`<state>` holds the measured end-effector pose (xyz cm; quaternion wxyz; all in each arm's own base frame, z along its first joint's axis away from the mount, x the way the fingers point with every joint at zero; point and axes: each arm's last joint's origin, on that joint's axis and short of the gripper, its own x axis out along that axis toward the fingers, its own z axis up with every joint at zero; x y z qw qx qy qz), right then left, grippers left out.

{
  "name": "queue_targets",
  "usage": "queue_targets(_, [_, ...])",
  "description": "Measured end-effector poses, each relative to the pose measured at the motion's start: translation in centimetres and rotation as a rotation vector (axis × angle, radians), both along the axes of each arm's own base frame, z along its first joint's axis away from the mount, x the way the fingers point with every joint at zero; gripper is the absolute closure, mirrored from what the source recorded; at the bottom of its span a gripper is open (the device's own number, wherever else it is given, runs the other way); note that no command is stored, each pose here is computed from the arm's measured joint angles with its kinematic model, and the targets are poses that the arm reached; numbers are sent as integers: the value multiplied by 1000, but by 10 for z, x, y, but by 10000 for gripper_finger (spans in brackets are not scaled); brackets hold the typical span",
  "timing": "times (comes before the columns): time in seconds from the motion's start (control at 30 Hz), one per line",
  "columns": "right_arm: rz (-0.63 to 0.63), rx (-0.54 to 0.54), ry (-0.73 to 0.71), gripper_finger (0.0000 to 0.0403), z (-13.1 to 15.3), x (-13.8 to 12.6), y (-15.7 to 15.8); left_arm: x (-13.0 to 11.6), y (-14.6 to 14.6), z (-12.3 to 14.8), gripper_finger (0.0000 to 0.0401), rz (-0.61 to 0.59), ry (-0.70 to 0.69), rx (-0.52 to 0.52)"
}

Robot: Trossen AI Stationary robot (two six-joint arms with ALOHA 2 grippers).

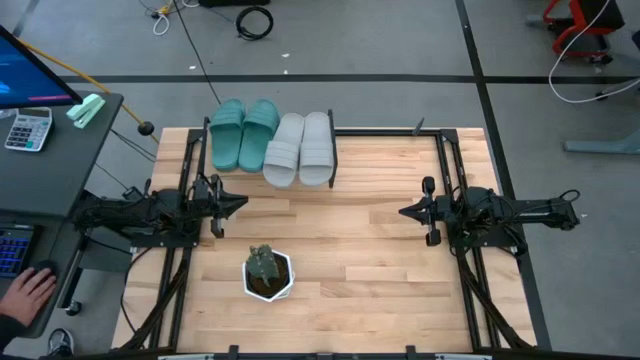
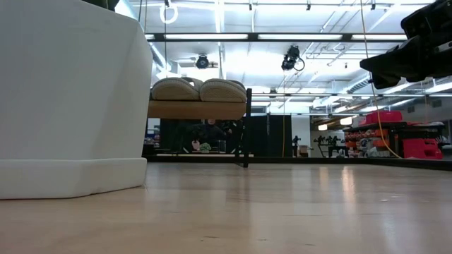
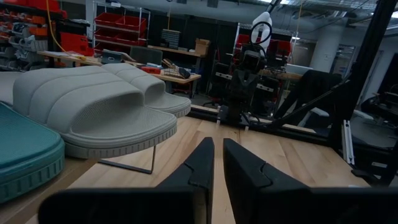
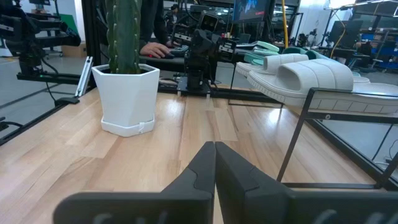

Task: Pick and place slides into the shelf
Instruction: Return to Home Position

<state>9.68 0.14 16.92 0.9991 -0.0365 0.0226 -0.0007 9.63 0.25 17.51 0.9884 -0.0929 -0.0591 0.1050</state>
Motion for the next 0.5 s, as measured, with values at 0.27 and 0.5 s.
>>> queue_targets(0.27, [0,0,0,389,0,0,0,0,0,0,370,0,-1,0])
queue_targets(0.5, [0,0,0,389,0,0,0,0,0,0,376,0,0,0])
